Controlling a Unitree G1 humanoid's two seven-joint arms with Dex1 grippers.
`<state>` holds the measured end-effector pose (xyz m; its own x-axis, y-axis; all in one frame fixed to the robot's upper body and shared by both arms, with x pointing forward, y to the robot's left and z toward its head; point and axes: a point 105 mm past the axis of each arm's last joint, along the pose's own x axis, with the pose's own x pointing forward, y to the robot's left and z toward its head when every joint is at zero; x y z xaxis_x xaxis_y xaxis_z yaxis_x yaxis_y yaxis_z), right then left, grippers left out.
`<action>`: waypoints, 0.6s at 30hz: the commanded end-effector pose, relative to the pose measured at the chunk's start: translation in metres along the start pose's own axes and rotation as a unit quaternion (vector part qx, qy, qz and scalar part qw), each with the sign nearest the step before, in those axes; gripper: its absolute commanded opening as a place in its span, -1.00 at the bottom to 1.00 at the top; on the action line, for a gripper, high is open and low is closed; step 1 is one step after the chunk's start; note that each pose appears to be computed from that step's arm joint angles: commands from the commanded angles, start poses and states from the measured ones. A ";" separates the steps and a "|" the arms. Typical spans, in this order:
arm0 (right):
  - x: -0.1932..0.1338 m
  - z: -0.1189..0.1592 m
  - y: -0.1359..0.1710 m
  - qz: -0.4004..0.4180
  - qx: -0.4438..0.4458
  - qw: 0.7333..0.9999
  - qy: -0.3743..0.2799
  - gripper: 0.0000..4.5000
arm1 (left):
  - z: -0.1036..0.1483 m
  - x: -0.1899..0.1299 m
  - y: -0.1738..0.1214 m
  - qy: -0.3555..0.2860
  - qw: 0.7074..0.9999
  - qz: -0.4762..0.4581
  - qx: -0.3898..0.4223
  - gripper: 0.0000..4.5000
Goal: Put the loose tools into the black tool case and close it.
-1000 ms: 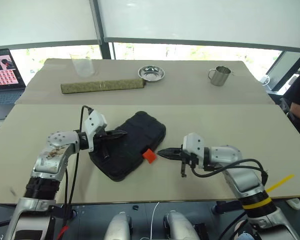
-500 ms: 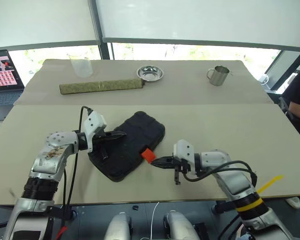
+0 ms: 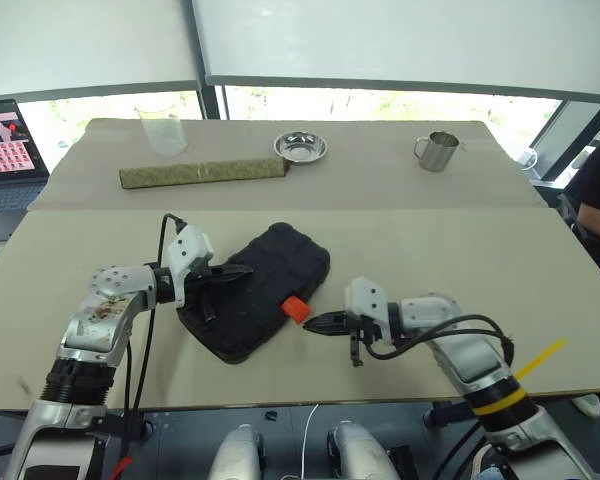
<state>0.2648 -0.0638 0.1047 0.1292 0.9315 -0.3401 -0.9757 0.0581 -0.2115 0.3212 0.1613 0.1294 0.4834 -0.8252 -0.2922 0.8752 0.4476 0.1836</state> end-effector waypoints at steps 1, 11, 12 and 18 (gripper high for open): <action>-0.008 0.029 -0.006 -0.013 -0.014 0.999 -0.042 -1.00 | -0.030 0.001 -0.010 0.046 0.998 -0.013 -0.043 -0.98; 0.012 0.018 -0.015 -0.027 -0.044 0.998 -0.031 -1.00 | -0.030 0.003 -0.010 0.047 0.998 -0.015 -0.045 -0.98; 0.014 0.017 -0.015 -0.027 -0.043 0.998 -0.033 -1.00 | -0.030 0.002 -0.010 0.047 0.998 -0.015 -0.045 -0.98; 0.018 0.013 -0.018 -0.038 -0.040 0.998 -0.042 -1.00 | -0.030 0.000 -0.010 0.049 0.998 -0.011 -0.046 -0.98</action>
<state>0.2796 -0.0444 0.1038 0.1697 0.9449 -0.2800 -0.9596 0.0938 -0.2652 0.3197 0.1613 0.1279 0.4812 -0.8235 -0.3005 0.8766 0.4497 0.1715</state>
